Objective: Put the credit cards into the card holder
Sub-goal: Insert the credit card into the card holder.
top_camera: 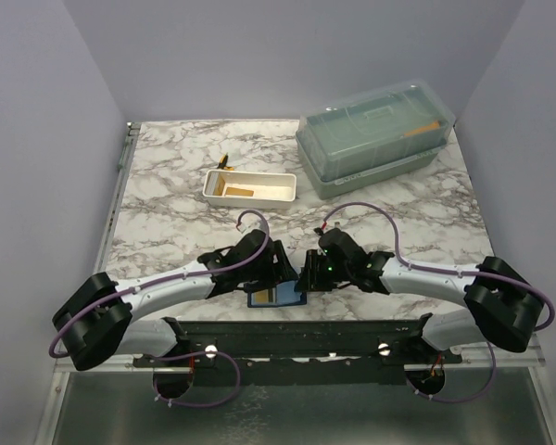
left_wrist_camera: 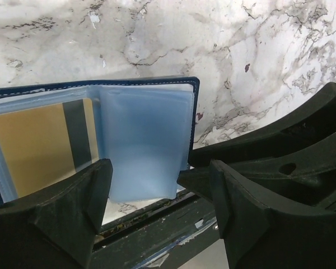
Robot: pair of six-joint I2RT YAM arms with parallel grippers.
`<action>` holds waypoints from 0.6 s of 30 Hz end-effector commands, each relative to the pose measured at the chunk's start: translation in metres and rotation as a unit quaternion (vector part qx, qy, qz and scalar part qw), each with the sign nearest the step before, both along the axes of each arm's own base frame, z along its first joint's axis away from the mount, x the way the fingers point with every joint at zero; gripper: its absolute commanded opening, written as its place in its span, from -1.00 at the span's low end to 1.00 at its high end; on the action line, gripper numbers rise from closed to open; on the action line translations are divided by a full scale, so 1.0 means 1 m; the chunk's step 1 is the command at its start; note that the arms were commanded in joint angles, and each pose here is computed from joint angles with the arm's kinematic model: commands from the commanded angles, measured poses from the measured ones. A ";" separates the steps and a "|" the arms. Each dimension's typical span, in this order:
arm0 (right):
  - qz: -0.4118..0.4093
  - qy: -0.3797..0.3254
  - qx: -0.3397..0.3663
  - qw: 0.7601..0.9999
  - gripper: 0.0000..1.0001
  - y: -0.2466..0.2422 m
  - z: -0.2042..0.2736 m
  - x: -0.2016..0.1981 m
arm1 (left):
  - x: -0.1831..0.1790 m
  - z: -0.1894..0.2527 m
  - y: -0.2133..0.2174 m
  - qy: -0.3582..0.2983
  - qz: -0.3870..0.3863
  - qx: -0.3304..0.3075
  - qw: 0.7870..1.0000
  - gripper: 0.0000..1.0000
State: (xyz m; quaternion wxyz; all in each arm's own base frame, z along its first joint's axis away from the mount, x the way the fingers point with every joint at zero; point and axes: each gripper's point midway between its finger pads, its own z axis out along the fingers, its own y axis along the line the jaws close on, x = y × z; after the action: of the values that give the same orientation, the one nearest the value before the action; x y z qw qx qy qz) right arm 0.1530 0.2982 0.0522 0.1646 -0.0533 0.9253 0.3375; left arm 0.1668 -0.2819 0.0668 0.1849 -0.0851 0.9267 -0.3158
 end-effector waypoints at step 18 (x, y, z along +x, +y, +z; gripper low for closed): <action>0.017 -0.012 0.027 0.999 -0.35 0.017 0.014 0.007 | 0.017 -0.003 0.011 -0.025 -0.008 0.074 0.997 0.25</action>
State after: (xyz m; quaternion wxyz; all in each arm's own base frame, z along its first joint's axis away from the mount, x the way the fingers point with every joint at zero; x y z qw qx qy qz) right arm 0.1552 0.3060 0.0564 0.1636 -0.0583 0.9208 0.3493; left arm 0.1776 -0.2785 0.0694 0.2027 -0.0648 0.9357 -0.2814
